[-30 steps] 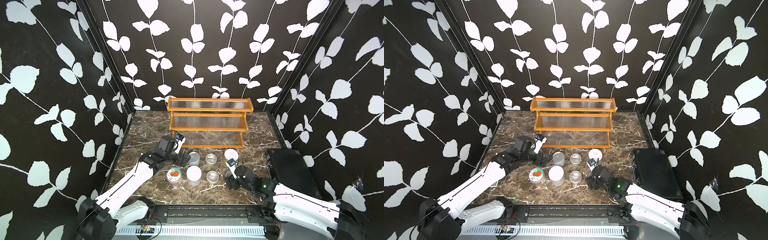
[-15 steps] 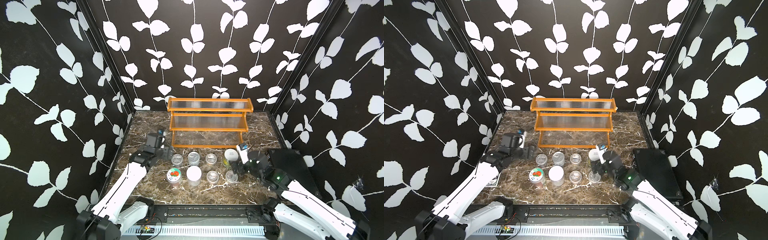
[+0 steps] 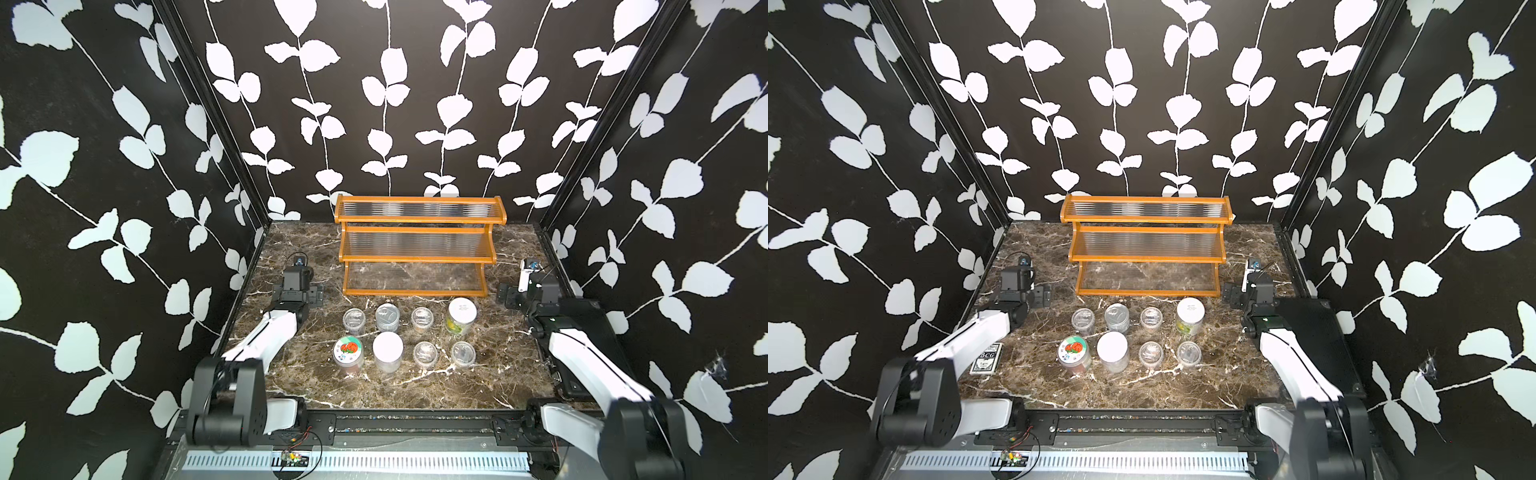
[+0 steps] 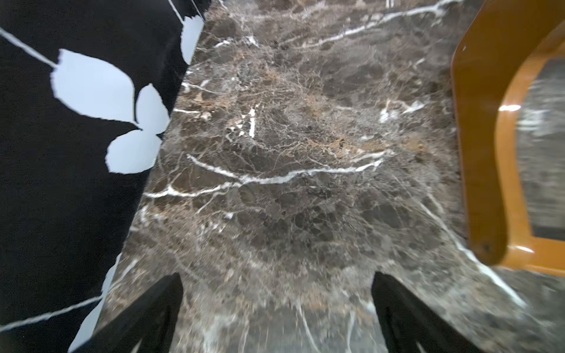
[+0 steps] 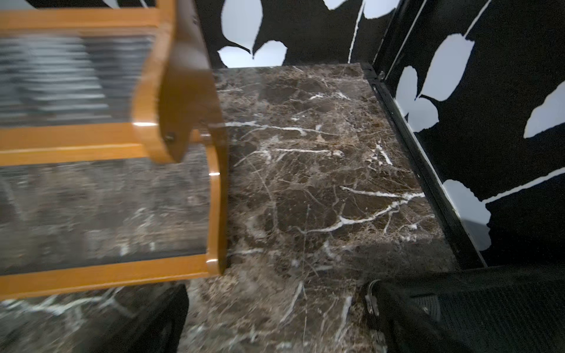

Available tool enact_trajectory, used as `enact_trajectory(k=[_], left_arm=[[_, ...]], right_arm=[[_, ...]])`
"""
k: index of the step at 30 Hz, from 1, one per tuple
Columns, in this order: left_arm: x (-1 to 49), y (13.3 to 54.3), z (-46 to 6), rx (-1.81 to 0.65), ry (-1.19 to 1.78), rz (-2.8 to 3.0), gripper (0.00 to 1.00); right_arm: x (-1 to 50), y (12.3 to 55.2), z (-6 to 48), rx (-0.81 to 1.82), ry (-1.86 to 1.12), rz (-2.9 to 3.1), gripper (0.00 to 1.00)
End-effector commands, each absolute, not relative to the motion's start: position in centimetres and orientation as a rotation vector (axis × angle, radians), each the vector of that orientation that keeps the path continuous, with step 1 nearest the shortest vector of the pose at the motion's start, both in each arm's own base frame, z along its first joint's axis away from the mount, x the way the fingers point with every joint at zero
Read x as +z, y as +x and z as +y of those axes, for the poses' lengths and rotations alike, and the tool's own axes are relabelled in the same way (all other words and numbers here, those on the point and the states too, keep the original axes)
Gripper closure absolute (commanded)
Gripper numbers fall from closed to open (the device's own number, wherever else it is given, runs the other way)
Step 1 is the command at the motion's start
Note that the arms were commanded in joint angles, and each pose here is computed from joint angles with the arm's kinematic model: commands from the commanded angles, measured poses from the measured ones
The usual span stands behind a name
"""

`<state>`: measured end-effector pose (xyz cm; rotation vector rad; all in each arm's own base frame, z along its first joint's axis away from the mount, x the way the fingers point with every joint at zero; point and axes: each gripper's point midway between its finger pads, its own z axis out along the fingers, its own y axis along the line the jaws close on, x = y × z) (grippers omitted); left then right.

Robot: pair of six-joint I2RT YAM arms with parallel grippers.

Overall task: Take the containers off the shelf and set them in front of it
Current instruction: Reset both arms

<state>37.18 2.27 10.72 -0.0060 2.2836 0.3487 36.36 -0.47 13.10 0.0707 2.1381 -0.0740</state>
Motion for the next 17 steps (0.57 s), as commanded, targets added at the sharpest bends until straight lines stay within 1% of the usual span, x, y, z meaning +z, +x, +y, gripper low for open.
enact_trajectory(k=[1,3,4,8,10,17], left_arm=[[13.3,40.1,1.9,0.353,0.052,2.098,0.01],[13.0,40.5,1.8,0.344,0.057,2.059,0.01],[12.4,40.6,1.5,0.317,0.066,2.078,0.01],[11.0,40.3,1.9,0.311,0.011,2.041,0.01],[11.1,40.4,2.2,0.321,-0.017,2.021,0.01],[11.4,40.9,1.0,0.252,0.036,2.011,0.01]], right_arm=[[13.7,38.9,-1.6,-0.114,0.059,1.992,0.00],[13.0,39.4,-1.6,-0.145,0.020,1.993,0.00],[13.1,39.5,-2.2,-0.168,0.050,1.980,0.00],[12.0,39.0,-2.2,-0.148,0.050,1.964,0.00],[11.5,38.9,-2.2,-0.145,0.052,1.936,0.00],[11.5,38.9,-1.9,-0.133,0.037,1.926,0.00]])
